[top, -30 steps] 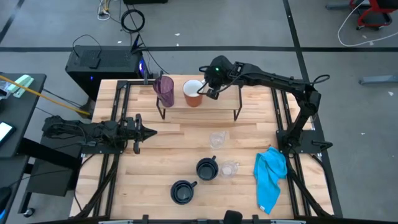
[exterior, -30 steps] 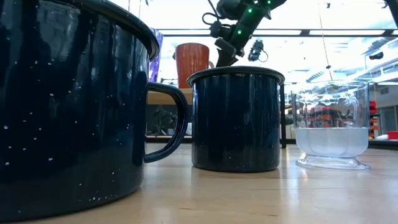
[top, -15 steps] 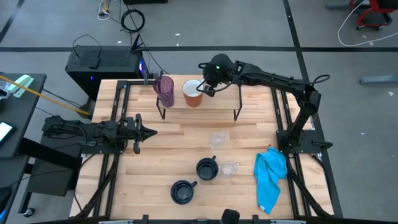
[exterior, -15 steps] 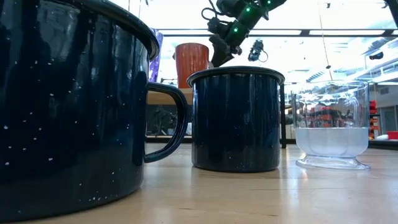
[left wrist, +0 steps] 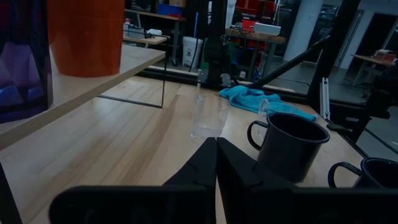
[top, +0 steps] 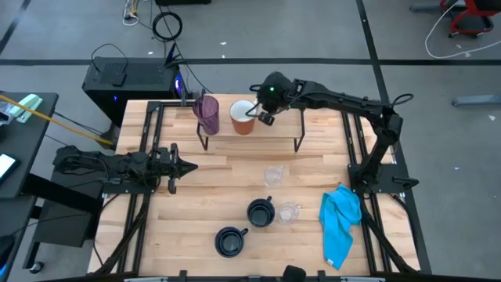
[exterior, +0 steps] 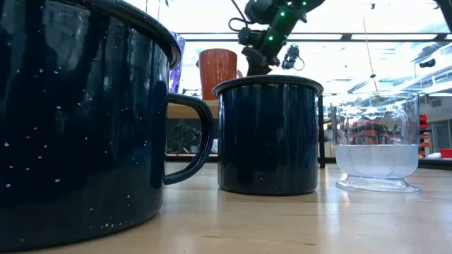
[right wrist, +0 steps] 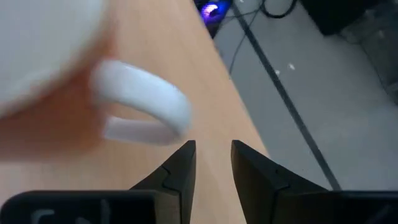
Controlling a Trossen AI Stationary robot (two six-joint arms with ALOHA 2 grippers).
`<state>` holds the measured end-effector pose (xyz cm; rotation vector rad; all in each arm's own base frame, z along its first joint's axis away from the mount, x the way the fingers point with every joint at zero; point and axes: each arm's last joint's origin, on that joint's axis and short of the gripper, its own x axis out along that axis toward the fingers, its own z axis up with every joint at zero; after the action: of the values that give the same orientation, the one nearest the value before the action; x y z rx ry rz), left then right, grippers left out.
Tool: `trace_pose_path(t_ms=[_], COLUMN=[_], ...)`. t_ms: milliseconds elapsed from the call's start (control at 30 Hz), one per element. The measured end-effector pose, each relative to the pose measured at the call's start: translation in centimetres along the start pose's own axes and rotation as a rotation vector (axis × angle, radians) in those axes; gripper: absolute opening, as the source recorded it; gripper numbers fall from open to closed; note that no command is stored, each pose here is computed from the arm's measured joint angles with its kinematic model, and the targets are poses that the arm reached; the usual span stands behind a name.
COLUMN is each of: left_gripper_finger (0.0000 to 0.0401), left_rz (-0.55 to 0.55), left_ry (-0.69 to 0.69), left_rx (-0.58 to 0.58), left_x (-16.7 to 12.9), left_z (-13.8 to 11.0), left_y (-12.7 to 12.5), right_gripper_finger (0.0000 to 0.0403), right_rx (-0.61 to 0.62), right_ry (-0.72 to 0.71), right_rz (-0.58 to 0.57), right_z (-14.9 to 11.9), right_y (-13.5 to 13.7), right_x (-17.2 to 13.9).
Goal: Stack small to large cups/mugs on shelf
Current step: Put the brown mug on the shelf
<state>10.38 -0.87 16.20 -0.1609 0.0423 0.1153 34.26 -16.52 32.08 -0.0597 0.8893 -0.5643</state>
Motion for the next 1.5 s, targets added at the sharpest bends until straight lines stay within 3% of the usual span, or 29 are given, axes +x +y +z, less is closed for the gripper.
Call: trace_pose_path(t_ms=[300,1267,1500], left_gripper_finger=[0.0017,0.0018,0.0017], left_rz=[0.0,-0.001,-0.001], left_ry=[-0.002,-0.004,-0.004], left_rx=[-0.004,-0.002,-0.006], left_x=[0.0,0.0,0.0], left_z=[0.0,0.0,0.0], left_y=[0.0,0.0,0.0], right_gripper_finger=[0.0103,0.01,0.01], right_rx=[-0.006,-0.008,-0.036], right_ry=[-0.012,-0.122,-0.041], right_rz=[-0.002,-0.019,-0.006], right_z=[0.3,1.4,0.6], right_y=[1.1,1.0,1.0], right_x=[1.3,1.3,1.0])
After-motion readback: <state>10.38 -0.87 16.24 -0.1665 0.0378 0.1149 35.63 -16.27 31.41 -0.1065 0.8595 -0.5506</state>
